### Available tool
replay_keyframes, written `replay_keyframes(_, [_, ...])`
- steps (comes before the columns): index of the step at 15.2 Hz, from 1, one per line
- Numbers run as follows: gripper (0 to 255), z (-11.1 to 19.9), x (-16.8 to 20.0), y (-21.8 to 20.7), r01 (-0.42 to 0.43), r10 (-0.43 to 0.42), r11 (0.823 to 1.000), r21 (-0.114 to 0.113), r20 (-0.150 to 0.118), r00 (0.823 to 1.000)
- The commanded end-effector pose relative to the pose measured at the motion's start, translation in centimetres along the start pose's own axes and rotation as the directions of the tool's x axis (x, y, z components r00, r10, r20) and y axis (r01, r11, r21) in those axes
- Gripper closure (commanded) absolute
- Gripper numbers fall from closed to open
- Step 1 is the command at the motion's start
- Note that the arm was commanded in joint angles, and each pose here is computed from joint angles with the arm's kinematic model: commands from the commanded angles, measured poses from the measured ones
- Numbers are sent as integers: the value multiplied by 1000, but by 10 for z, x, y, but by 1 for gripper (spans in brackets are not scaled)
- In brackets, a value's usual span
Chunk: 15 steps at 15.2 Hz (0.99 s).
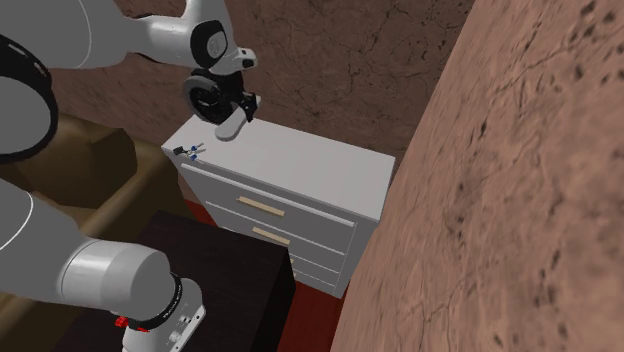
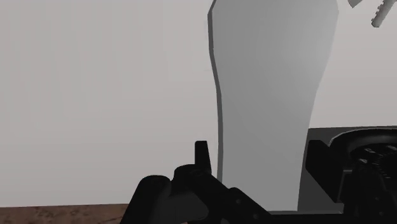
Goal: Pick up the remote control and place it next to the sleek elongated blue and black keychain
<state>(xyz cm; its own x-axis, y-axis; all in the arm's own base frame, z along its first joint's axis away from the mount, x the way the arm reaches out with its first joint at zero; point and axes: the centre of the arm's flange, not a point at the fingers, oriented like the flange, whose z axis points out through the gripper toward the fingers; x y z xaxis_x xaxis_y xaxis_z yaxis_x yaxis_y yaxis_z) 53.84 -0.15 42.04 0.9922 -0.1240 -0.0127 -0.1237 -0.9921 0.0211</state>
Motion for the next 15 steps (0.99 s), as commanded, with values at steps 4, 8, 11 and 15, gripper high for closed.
replay_keyframes(4, [255, -1, 2, -69, 1, -1, 1000, 1, -2, 1000])
replay_keyframes(8, [255, -3, 6, -122, 1, -1, 1000, 1, -2, 1000])
replay_keyframes(11, [255, 2, 8, -151, 1, -1, 1000, 1, -2, 1000])
replay_keyframes(15, [255, 23, 8, -152, 1, -1, 1000, 1, -2, 1000])
